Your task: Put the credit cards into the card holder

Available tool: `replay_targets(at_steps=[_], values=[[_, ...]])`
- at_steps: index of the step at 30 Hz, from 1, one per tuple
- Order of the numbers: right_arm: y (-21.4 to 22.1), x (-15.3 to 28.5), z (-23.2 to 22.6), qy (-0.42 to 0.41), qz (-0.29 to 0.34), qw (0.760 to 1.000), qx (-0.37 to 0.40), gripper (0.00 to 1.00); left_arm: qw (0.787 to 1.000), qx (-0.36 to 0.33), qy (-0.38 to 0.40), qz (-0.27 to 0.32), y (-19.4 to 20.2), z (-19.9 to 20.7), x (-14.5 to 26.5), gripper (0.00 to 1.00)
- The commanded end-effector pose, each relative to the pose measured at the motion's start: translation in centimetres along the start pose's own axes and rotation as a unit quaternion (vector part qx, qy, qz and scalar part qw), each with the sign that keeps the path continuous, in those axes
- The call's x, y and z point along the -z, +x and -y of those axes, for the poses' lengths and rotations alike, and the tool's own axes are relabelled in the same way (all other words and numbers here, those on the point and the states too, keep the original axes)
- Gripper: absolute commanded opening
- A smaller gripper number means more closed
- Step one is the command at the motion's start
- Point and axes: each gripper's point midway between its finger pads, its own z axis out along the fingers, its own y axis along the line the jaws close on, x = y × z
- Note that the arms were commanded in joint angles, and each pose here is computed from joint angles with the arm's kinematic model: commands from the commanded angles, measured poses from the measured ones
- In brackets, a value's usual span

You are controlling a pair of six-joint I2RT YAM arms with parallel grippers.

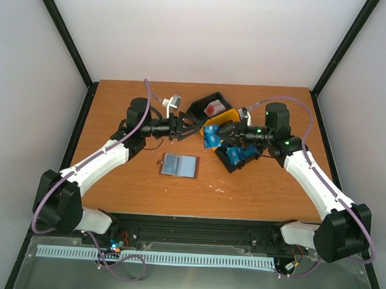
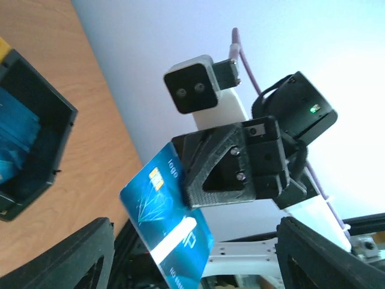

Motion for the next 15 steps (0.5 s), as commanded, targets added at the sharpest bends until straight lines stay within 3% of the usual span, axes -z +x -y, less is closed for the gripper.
replay_targets(at_steps=[1, 9, 15], values=[[1.1, -0.5, -1.4, -0.03, -0.024, 0.999, 0.004, 0.03, 0.998, 0.051, 0.037, -0.024, 0.7, 1.6, -0.5, 0.7], [1.4, -1.7, -0.3, -0.032, -0.034, 0.999, 0.011, 0.03, 0.995, 0.093, -0.007, -0.02, 1.8, -1.9, -1.3, 0.47], [1.7, -2.2, 1.0, -0.023, -0.041, 0.999, 0.017, 0.03, 0.996, 0.084, -0.003, -0.015, 1.5, -2.0, -1.4, 0.11]])
